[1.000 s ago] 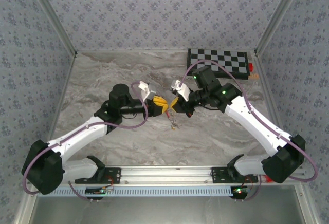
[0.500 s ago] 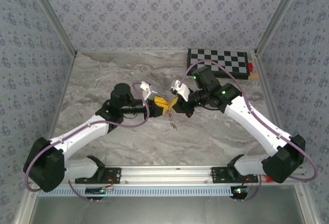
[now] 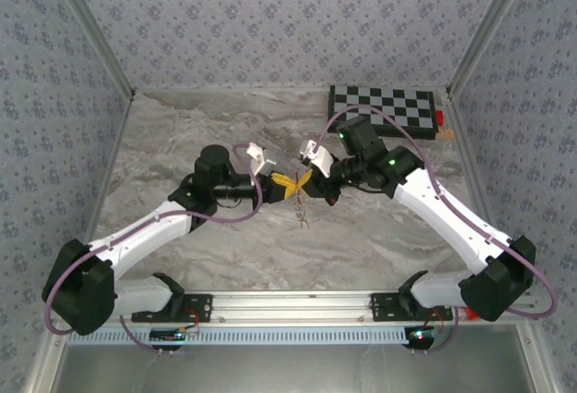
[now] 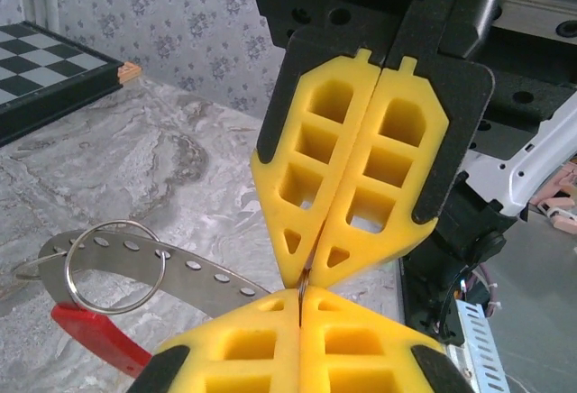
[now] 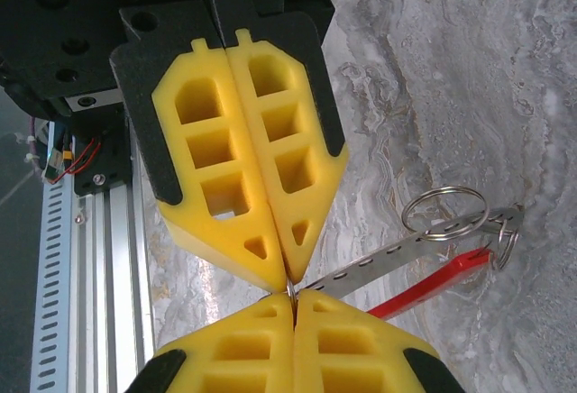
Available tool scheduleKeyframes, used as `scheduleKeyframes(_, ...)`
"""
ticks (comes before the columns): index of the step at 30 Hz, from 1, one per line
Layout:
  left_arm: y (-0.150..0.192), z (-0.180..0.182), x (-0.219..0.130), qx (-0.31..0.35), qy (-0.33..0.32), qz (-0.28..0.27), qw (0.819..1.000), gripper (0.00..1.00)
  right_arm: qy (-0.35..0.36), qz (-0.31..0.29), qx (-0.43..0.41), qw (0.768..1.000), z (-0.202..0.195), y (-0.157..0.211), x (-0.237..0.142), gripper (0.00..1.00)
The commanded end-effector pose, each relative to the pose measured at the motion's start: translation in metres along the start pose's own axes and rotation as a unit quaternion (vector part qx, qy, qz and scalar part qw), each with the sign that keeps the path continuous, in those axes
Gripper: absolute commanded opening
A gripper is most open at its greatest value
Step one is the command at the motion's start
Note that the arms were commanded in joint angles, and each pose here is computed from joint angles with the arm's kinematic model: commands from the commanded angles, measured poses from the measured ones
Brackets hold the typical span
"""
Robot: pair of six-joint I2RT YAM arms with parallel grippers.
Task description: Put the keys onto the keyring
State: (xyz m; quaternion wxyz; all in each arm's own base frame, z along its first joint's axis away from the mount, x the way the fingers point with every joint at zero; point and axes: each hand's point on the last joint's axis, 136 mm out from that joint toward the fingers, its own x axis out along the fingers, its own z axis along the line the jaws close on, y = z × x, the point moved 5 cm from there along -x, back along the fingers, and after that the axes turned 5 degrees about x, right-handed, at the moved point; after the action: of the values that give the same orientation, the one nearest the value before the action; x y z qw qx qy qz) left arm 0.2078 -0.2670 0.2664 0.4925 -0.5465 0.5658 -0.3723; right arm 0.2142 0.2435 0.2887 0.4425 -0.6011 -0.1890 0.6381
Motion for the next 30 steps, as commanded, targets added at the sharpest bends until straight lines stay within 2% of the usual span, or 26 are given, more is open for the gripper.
scheduleKeyframes(1, -0.016, -0.003, -0.002, 0.024, 0.005, -0.020, 1.000, 0.00, -0.009, -0.019, -0.018, 1.000, 0.008, -0.008, -0.006, 0.00)
scheduleKeyframes(4, -0.018, -0.004, -0.003, 0.027, 0.000, -0.025, 0.999, 0.00, 0.000, -0.019, -0.020, 1.000, 0.007, -0.008, -0.007, 0.00)
scheduleKeyframes(5, -0.019, -0.004, -0.004, 0.028, -0.004, -0.028, 0.999, 0.00, 0.007, -0.020, -0.021, 1.000, 0.006, -0.007, -0.008, 0.05)
scheduleKeyframes(7, -0.022, -0.005, -0.007, 0.033, -0.009, -0.035, 0.999, 0.00, 0.011, -0.024, -0.021, 0.999, 0.009, -0.007, -0.012, 0.08)
scheduleKeyframes(9, -0.026, -0.007, -0.010, 0.039, -0.019, -0.047, 0.998, 0.00, 0.025, -0.049, -0.022, 0.998, 0.012, -0.011, -0.021, 0.24)
scheduleKeyframes(11, -0.030, -0.009, -0.014, 0.045, -0.027, -0.060, 0.997, 0.00, 0.051, -0.072, -0.026, 0.996, 0.010, -0.007, -0.026, 0.34)
scheduleKeyframes(15, -0.041, -0.010, -0.023, 0.053, -0.055, -0.098, 0.992, 0.00, 0.111, -0.115, -0.028, 0.987, 0.006, 0.001, -0.035, 0.37)
scheduleKeyframes(20, -0.055, -0.013, -0.031, 0.052, -0.076, -0.145, 0.985, 0.00, 0.153, -0.176, -0.025, 0.972, 0.007, 0.005, -0.042, 0.37)
scheduleKeyframes(24, -0.066, -0.016, -0.036, 0.044, -0.082, -0.195, 0.976, 0.00, 0.200, -0.227, -0.058, 0.951, 0.015, 0.002, -0.046, 0.39)
scheduleKeyframes(30, -0.075, -0.021, -0.037, 0.044, -0.100, -0.236, 0.966, 0.00, 0.233, -0.249, -0.093, 0.935, 0.023, -0.003, -0.038, 0.40)
